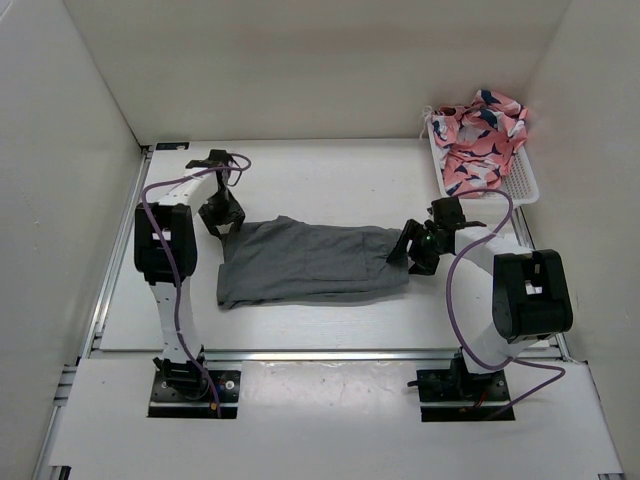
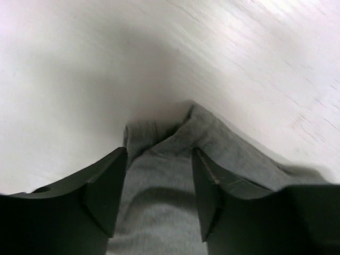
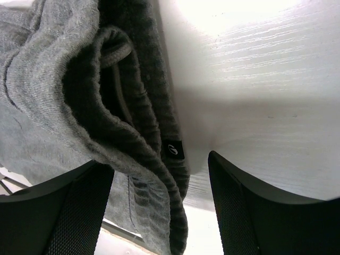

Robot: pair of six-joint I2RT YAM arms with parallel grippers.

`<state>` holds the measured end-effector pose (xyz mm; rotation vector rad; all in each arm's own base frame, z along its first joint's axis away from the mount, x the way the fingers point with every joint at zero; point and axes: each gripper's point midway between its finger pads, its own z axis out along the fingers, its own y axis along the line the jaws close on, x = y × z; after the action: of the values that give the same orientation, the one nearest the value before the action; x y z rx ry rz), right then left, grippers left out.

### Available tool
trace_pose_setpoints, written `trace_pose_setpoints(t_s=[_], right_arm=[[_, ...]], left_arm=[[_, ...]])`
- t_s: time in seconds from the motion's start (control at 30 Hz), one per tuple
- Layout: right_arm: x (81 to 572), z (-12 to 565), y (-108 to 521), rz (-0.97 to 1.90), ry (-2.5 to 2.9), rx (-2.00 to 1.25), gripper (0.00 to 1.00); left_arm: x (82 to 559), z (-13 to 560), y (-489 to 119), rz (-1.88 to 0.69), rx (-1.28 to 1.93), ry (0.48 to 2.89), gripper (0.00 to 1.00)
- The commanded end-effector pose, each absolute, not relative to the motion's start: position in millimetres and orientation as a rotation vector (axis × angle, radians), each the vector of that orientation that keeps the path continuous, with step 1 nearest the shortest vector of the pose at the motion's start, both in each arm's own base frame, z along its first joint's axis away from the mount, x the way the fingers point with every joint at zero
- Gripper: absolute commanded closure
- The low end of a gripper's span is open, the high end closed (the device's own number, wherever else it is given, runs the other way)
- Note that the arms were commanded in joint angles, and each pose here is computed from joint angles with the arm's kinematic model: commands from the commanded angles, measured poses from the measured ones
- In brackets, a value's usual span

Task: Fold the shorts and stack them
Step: Fold the shorts

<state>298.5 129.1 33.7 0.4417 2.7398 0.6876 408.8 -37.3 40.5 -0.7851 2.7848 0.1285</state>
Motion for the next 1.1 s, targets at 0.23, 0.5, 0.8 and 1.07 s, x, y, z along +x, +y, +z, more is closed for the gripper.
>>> trace_pose_setpoints(t_s=[0.23,0.5,0.8,1.07], right_arm=[[314,42,131,0.692,2.702,0.403,0.25],[316,43,128,0.665,2.7,0.41,0.25],[315,40,128,0.663,2.709,0.414,0.25],[301,43,147,0.822,2.735,0.402,0.04]], left_arm=[[440,49,-33,0.101,-0.782,2.734,0.78],[434,75,-18,0.164,-0.797,2.674,0.9],[412,77,34,0.197,-0.973,2.632,0.9],[412,67,29,0.105,-0.961,2.678,0.11]])
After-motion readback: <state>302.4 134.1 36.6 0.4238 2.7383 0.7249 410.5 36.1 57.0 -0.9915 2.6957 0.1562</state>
